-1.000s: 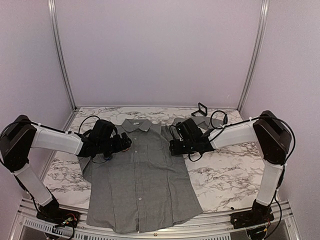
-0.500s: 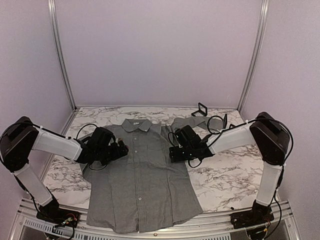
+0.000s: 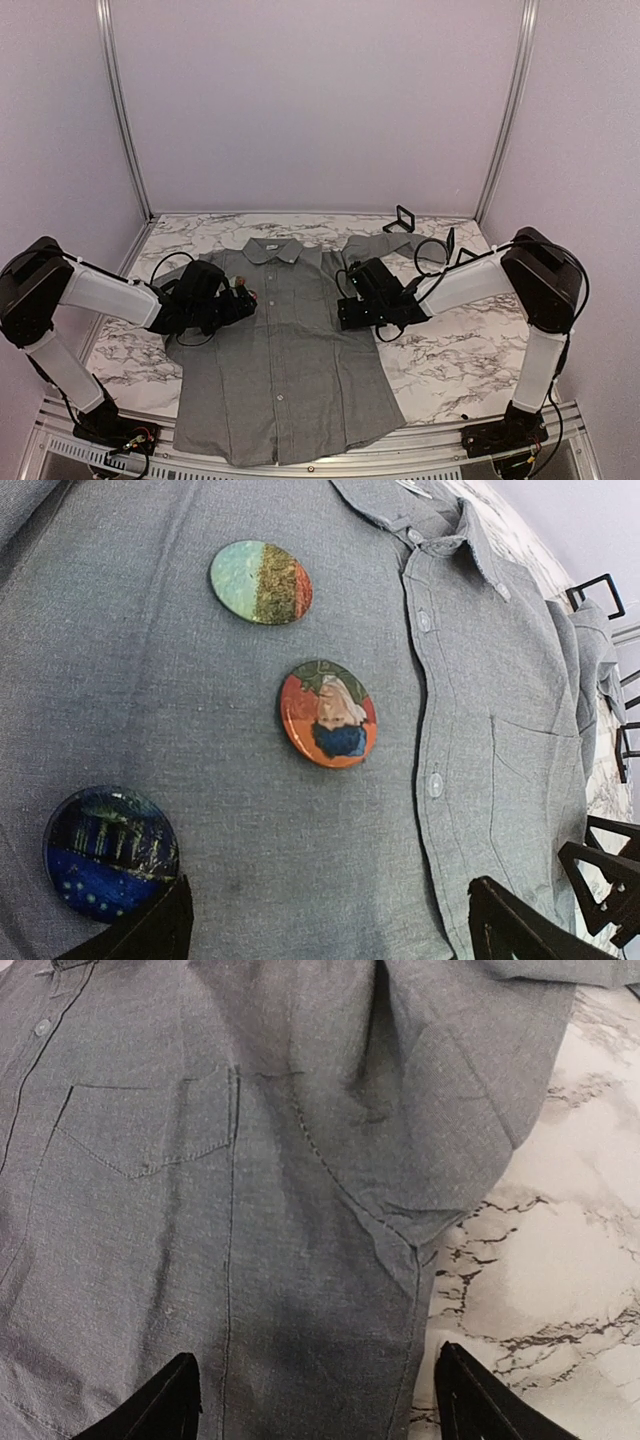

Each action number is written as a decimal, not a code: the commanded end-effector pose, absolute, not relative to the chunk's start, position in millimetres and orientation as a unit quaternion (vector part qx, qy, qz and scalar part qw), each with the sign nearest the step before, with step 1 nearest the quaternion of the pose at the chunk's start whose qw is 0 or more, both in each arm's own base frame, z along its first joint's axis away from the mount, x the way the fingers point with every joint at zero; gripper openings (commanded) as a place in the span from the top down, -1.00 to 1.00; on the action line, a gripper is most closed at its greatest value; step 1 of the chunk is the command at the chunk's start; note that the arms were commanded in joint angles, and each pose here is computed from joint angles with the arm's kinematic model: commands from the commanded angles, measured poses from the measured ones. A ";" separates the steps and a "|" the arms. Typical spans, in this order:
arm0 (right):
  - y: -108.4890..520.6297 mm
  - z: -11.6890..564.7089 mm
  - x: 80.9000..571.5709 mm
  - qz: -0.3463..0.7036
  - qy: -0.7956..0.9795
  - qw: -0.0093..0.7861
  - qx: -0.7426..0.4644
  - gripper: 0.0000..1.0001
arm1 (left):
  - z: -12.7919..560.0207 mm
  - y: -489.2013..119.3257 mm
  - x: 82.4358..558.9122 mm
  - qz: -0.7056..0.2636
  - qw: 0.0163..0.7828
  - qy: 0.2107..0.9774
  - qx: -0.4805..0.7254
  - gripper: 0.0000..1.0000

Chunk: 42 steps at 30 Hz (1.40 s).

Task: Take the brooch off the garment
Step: Adjust the flattened clothing at the center of the board.

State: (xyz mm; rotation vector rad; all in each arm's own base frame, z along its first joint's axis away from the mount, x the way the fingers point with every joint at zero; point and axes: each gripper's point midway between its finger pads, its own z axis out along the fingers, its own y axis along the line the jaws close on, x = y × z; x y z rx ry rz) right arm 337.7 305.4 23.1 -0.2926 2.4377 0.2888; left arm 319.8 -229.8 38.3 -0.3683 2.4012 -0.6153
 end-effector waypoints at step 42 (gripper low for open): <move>356.5 93.8 336.6 0.147 0.907 0.352 -0.178 -0.50 | 63.2 -51.9 240.2 0.004 0.333 0.878 -0.345 -0.64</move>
